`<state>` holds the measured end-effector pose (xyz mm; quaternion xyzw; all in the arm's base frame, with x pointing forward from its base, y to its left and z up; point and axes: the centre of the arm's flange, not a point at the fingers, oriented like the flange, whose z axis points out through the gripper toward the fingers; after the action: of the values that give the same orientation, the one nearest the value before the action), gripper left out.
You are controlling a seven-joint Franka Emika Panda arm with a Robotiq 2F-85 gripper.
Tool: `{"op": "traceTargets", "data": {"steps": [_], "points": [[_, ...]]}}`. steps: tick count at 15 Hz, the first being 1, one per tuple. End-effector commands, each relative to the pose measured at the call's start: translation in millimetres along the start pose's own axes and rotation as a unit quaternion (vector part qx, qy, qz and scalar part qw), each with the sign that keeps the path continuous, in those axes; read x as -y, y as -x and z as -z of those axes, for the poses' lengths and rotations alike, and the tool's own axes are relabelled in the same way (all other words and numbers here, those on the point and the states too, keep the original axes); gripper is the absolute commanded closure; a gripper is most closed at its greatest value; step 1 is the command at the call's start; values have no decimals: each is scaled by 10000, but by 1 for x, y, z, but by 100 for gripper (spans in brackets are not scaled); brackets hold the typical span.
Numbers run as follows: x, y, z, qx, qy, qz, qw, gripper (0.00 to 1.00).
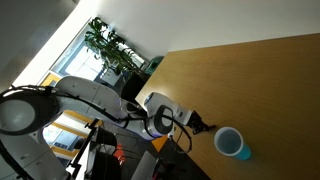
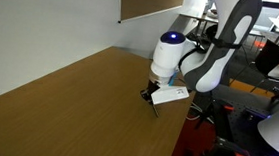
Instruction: Put the pen in the blue cup
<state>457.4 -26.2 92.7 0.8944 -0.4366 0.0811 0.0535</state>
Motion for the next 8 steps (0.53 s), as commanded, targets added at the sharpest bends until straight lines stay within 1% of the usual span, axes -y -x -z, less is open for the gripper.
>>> {"op": "traceTargets", "data": {"steps": [1,2,5,8], "points": [[5,-3,-2,-16,-121,-41,9999,99],[6,-3,-2,-14,-114,-35,9999,97],[9,-3,3,36,-106,25,9999,97],[14,1,28,26,-119,83,9999,97]]}}
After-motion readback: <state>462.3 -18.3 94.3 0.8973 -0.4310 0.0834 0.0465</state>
